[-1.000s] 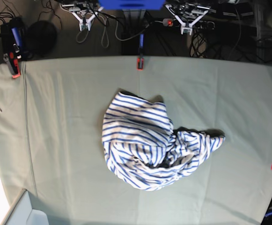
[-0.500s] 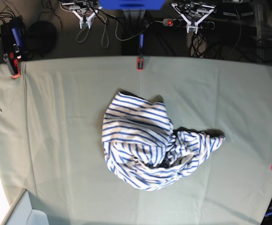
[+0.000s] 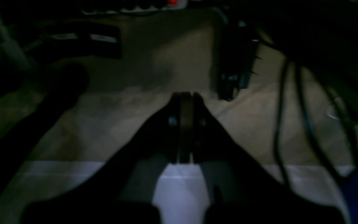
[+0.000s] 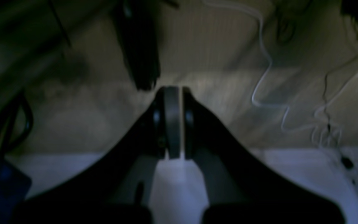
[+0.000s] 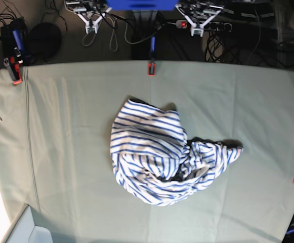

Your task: Layout the t-shirt on the table in an organized manner, then fold the t-shirt properly

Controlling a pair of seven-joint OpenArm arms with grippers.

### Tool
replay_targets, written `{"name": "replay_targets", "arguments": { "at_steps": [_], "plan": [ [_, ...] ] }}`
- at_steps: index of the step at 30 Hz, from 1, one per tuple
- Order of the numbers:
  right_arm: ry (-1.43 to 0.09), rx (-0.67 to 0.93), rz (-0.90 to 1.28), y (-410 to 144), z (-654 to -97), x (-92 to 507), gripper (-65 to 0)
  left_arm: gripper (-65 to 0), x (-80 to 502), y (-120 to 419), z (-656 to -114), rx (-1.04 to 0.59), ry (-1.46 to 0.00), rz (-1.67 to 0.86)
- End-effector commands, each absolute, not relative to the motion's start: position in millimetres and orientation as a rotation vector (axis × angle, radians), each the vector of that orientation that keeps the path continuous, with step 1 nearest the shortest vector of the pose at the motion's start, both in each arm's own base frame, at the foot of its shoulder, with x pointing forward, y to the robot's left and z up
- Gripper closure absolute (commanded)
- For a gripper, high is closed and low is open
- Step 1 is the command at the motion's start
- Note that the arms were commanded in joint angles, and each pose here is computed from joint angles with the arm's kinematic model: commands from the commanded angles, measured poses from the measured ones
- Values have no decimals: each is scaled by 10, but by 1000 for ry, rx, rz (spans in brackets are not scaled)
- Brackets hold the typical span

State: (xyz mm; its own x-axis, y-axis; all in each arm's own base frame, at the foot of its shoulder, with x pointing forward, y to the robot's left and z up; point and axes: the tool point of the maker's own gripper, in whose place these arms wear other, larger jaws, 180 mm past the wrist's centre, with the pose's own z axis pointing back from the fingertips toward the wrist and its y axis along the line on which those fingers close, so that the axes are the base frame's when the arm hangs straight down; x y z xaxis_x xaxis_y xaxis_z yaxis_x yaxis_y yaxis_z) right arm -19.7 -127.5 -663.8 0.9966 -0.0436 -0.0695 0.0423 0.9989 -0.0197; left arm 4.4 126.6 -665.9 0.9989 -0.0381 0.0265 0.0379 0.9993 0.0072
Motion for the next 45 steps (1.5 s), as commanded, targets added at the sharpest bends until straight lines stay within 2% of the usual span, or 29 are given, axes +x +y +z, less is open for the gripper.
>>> {"name": "replay_targets", "arguments": {
  "at_steps": [1,15,19,22,31,38,45],
  "plan": [
    [65,-8,-34,-1284,-6638,-160,0,-4,-6,1276,-6660,9,-17,-36],
    [25,-26,-30,-1388,-6627,5,0,-2,8,1204,-6659,-2,-25,-40],
    [35,-33,-31,-1432,-6621,-129,0,-2,-20,1334,-6658,16,-21,-37],
    [12,-38,-26,-1456,-6580,-241,0,-2,-252,1398,-6649,24,-6,-35],
    [-78,-46,-13,-1490,-6250,-396,0,-1,-346,1527,-6281,27,-241,-61],
    [-275,-57,21,-1530,-5472,-27,0,-1,74,1729,-5393,-20,-527,61],
    [-474,-75,74,-1580,-4565,541,0,-1,668,1761,-4446,-105,-771,13]
  ]
}}
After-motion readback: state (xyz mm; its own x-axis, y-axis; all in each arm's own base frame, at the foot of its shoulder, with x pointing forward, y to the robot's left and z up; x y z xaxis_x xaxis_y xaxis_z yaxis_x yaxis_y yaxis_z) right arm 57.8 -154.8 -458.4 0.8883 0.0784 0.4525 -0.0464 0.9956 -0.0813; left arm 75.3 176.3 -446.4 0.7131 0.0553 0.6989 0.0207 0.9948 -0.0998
